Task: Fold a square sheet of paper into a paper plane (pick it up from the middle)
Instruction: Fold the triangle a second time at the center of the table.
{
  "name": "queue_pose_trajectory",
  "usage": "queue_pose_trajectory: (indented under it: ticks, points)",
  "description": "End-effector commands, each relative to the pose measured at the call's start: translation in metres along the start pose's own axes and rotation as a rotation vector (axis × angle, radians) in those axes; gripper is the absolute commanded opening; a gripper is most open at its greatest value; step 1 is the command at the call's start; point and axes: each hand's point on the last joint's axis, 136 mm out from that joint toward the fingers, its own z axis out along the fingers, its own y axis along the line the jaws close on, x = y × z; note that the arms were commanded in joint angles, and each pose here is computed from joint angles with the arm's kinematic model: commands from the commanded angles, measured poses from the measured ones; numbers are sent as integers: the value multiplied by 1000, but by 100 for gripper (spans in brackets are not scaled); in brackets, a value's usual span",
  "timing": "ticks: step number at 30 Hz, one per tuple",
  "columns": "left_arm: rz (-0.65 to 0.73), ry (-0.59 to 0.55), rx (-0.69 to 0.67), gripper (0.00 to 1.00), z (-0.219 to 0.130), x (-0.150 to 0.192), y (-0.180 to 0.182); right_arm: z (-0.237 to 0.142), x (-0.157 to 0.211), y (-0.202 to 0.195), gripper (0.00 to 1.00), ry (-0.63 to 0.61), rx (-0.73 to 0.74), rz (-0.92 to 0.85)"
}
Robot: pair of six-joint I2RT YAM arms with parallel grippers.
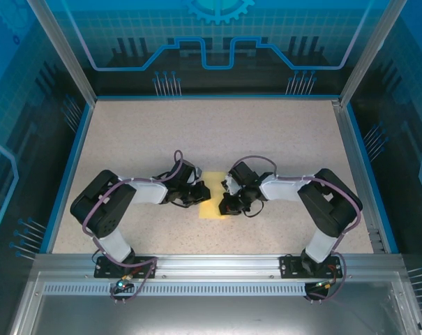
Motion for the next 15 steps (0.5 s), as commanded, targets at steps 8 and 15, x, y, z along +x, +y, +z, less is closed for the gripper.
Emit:
queue_pose_trajectory:
  ticks: [8,15]
  points:
    - [-22,20,-91,9,8,6,26,1,-28,32,7,-23,-33,-36]
    - [-22,22,-92,9,8,7,27,27,-28,11,8,30,-3,9]
